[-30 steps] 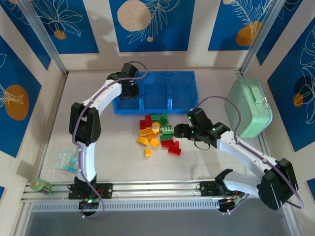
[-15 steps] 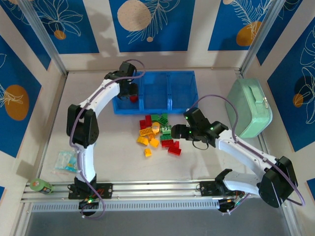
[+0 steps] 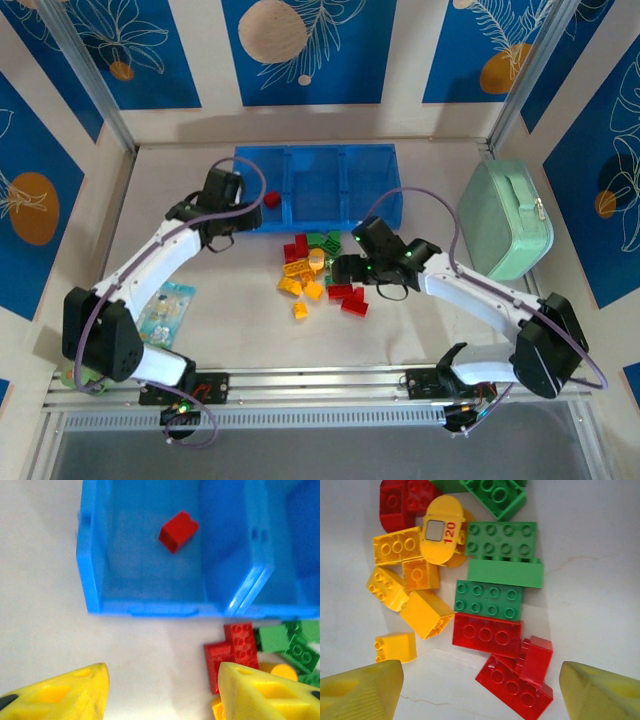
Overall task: Sort the legos into containers by color
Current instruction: Pick up the lego from the center of the table.
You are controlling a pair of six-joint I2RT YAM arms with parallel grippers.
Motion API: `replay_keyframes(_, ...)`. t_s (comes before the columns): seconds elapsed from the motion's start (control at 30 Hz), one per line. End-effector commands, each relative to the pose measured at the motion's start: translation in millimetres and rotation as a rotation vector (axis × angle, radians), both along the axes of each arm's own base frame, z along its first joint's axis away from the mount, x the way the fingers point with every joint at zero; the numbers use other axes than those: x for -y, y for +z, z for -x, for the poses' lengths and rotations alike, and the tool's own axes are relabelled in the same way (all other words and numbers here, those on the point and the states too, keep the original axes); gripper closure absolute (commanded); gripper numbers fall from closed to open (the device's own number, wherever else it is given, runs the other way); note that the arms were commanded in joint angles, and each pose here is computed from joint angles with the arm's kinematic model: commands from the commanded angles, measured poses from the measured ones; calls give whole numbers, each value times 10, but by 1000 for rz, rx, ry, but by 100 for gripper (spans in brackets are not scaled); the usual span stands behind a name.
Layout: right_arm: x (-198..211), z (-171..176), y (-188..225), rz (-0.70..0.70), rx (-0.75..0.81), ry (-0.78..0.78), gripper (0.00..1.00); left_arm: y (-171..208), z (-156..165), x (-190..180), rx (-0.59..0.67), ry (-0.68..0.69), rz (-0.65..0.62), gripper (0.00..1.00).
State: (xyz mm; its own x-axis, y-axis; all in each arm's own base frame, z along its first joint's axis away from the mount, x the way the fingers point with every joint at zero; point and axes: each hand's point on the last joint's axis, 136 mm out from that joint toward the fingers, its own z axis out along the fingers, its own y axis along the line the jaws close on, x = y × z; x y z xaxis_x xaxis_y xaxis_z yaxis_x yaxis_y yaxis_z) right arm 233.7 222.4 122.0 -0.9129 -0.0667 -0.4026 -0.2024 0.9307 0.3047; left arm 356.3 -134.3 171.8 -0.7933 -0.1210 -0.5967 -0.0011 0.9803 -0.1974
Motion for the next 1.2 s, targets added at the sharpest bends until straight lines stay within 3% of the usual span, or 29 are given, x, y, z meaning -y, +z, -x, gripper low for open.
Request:
replay_keyframes(0.0,-138,14,14,40,0,62,19,-173,205,36,-21,0,42,41)
replay_keyframes(0.2,-433,65,-135,138,-20,177,23,-477,590,-41,-60,15,77,41)
replay_keyframes(0.43,-701,158,-322,264,-26,399,28,-527,847,-62,-33,11,155,41)
replay_keyframes(0.77,-878,100,-500,328,-73,532,32,-474,997,-138,-13,22,171,41)
replay_keyframes(1.03,-934,103,-650,358,-106,567,34,-493,1038,-159,-13,26,175,41)
replay_keyframes(1.17,-957,110,-729,373,-120,578,39,-508,1032,-140,-19,22,180,41)
